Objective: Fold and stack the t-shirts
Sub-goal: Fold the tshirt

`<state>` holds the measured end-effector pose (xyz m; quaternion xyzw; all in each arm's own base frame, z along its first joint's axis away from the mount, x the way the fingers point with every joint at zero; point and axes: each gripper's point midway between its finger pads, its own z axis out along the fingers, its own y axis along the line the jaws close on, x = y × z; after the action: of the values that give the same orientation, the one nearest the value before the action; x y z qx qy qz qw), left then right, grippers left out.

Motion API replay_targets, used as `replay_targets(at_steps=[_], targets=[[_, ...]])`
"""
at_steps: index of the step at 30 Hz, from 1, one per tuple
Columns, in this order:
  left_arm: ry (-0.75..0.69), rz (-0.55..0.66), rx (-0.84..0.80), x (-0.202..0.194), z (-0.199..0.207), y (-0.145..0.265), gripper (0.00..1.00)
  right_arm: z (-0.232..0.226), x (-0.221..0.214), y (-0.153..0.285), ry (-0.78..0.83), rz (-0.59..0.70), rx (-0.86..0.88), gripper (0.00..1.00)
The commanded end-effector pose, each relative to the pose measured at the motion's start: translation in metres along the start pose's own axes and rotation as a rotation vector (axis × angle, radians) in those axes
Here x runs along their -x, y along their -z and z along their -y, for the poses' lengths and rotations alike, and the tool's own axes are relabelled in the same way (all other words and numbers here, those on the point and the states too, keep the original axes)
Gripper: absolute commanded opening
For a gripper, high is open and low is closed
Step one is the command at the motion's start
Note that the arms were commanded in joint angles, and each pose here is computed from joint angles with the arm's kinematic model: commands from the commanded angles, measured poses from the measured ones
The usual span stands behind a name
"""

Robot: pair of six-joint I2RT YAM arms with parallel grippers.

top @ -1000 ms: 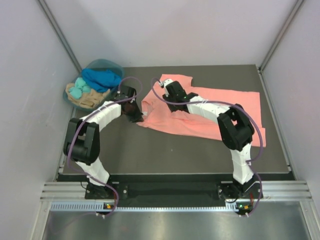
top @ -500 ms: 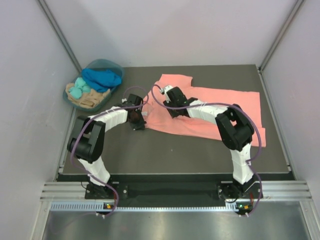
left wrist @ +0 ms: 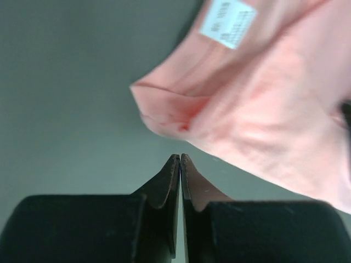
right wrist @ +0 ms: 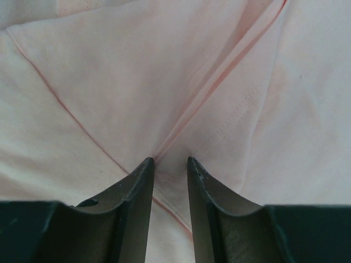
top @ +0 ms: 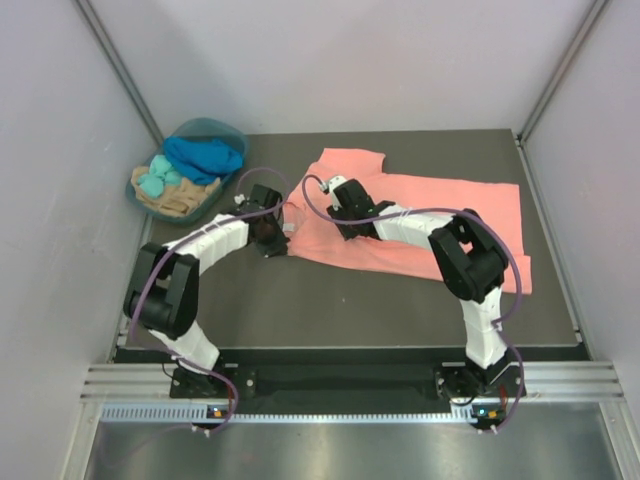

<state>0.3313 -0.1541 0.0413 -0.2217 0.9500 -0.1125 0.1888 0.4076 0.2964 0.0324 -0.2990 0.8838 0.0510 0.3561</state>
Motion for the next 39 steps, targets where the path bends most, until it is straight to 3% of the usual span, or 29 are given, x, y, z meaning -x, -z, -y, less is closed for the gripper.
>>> replay_targets(at_steps=[1, 5, 11, 17, 26, 34, 39], targets=[[0.056, 0.092, -0.181, 0.027, 0.044, 0.038, 0.08, -0.004, 0.029, 0.019, -0.010, 0.092, 0.007, 0.32], [0.097, 0.103, -0.325, 0.027, 0.067, 0.041, 0.08, -0.007, 0.031, 0.020, -0.022, 0.098, 0.016, 0.32], [0.071, 0.049, -0.170, 0.016, 0.040, -0.002, 0.03, -0.009, 0.027, 0.020, -0.020, 0.096, 0.025, 0.33], [0.046, 0.068, 0.015, 0.009, -0.003, -0.026, 0.02, -0.015, 0.032, 0.025, -0.008, 0.118, 0.035, 0.36], [0.033, 0.040, 0.074, -0.001, -0.018, -0.034, 0.02, -0.024, 0.025, 0.018, 0.045, 0.096, 0.009, 0.35], [0.026, 0.043, 0.089, -0.004, -0.024, -0.033, 0.02, -0.003, 0.020, 0.017, 0.044, 0.089, -0.112, 0.27], [0.027, 0.038, 0.097, -0.006, -0.027, -0.034, 0.01, 0.003, 0.025, 0.021, 0.044, 0.105, -0.138, 0.16]])
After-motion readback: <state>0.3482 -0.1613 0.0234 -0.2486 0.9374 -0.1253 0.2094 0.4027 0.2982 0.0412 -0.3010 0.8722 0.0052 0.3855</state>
